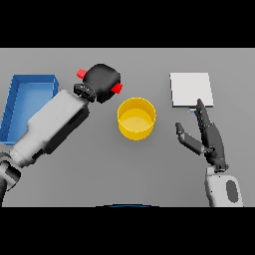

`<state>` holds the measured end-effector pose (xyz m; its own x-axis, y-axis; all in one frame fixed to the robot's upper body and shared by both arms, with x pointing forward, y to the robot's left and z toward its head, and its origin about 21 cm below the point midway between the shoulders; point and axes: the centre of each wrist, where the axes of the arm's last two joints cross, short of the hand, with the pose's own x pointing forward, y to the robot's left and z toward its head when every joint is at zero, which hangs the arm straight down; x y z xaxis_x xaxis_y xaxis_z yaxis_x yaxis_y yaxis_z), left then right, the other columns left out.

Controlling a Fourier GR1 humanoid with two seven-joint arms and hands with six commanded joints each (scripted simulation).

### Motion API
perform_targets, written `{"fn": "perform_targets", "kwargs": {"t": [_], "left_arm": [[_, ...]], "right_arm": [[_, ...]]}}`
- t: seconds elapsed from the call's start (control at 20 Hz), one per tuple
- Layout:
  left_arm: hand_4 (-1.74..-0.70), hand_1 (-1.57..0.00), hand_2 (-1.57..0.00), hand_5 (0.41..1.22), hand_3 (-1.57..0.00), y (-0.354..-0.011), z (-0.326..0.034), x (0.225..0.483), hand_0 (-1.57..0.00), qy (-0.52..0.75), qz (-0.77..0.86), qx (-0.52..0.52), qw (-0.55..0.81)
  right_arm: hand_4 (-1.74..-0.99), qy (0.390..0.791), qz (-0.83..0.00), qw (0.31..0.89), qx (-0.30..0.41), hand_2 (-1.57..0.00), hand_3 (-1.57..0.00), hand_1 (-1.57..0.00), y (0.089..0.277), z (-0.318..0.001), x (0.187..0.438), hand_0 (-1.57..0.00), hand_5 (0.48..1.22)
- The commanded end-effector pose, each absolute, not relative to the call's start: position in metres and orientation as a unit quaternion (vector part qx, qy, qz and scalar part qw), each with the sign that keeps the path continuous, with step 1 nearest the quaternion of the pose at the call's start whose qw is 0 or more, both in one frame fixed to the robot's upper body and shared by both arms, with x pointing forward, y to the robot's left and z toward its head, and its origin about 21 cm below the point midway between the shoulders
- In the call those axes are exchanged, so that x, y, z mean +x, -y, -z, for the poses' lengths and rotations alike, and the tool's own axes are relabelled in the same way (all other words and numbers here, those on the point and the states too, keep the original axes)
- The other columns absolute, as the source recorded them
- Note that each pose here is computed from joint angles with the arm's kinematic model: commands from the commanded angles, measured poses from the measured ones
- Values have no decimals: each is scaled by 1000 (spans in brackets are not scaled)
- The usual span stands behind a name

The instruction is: Pick up the red beaker and tilt it to pour out 1 green nut into yellow bowl. Pick up the yellow bowl and place it on the metallic measuring scale.

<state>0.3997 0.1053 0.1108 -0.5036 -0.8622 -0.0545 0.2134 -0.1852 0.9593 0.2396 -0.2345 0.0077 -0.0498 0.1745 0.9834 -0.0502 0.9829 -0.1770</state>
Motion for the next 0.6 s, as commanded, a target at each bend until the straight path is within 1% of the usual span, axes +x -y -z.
{"fn": "perform_targets", "kwargs": {"t": [0.0,0.05,0.15,0.3,0.4,0.45,0.5,0.55], "left_arm": [[-1663,-1571,-1571,1214,-1355,-97,-117,400,-1571,492,716,329,371],[-1675,-1571,-1571,1216,-1328,-91,-118,400,-1571,475,730,335,358],[-1693,-1571,-1571,1218,-1301,-82,-120,403,-1571,437,759,354,329],[-1709,-1571,-1571,1219,-1203,-70,-124,402,-1571,407,788,363,285],[-1719,-1571,-1571,1220,-1336,-61,-126,400,-1571,393,806,367,249],[-1723,-1571,-1571,1220,-1383,-57,-127,400,-1571,388,809,376,230],[-1726,-1571,-1571,1220,-1420,-55,-130,399,-1571,381,815,384,209],[-1729,-1571,-1571,1220,-1450,-50,-131,400,-1571,372,817,395,195]], "right_arm": [[-1279,726,-83,681,-40,1,1,1,233,-7,237,1,651],[-1283,725,-79,683,-37,1,1,1,237,-7,238,1,644],[-1299,722,-72,688,-34,1,1,1,237,-6,237,1,627],[-1301,721,-66,689,-28,1,1,1,237,-4,238,1,607],[-1297,722,-72,687,-27,1,1,1,238,-3,239,1,607],[-1299,728,-71,682,-23,1,1,1,233,-4,239,1,605],[-1300,726,-72,683,-29,1,1,1,236,-5,239,1,601],[-1297,726,-71,684,-32,1,1,1,235,-6,237,1,600]]}}
